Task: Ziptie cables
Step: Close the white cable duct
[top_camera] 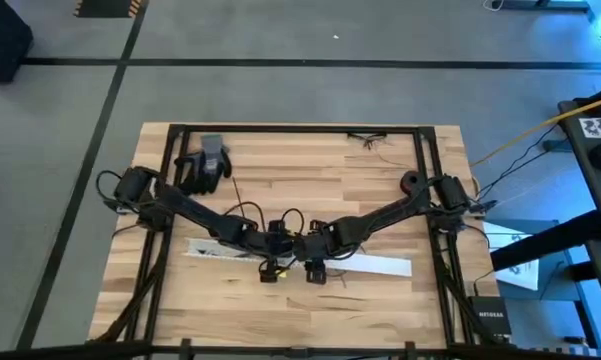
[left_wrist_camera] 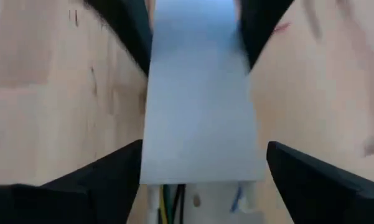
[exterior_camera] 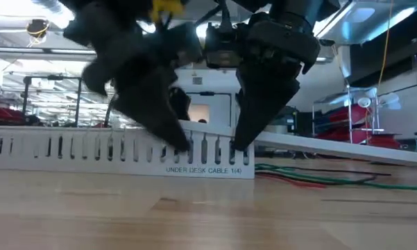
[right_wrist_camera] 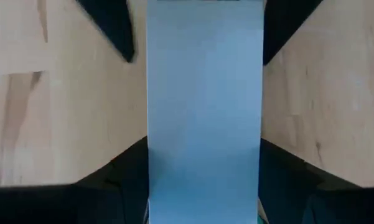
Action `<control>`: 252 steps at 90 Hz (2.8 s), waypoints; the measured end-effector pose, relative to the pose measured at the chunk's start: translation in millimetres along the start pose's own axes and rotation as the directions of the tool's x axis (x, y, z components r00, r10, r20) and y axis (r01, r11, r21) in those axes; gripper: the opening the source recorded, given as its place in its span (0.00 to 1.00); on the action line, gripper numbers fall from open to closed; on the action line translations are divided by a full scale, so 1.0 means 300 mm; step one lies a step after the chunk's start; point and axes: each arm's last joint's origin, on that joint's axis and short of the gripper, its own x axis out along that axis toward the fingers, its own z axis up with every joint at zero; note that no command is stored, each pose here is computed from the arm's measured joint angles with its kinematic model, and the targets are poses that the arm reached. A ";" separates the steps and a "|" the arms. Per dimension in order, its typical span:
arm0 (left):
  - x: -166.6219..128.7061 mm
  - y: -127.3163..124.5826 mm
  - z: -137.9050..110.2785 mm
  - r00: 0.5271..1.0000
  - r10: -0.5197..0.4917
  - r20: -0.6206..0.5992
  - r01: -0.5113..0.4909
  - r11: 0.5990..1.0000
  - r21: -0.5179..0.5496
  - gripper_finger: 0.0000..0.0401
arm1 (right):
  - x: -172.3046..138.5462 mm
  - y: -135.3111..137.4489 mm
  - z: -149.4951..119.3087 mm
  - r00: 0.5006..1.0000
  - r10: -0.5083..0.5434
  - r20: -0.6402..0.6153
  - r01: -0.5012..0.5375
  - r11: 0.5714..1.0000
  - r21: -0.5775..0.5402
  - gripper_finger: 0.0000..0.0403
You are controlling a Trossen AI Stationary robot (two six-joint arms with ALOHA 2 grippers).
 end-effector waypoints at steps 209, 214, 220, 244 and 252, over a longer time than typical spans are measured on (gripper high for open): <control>-0.066 -0.102 -0.182 0.991 0.113 -0.070 -0.118 0.990 -0.079 0.64 | -0.018 0.034 0.104 0.987 0.032 0.160 -0.020 0.997 -0.077 0.57; -0.058 -0.104 -0.183 0.991 0.113 -0.067 -0.118 0.990 -0.073 0.59 | -0.018 0.035 0.104 0.986 0.039 0.159 -0.027 0.996 -0.080 0.57; -0.054 -0.106 -0.181 0.992 0.108 -0.059 -0.113 0.991 -0.075 0.56 | -0.018 0.037 0.107 0.985 0.047 0.169 -0.034 0.996 -0.080 0.57; -0.032 -0.110 -0.174 0.996 0.093 -0.014 -0.094 0.992 -0.085 0.55 | -0.001 0.046 0.121 0.973 0.081 0.218 -0.064 0.995 -0.080 0.57; -0.024 -0.109 -0.175 0.996 0.093 -0.011 -0.094 0.992 -0.083 0.55 | 0.006 0.047 0.122 0.972 0.082 0.220 -0.066 0.995 -0.079 0.57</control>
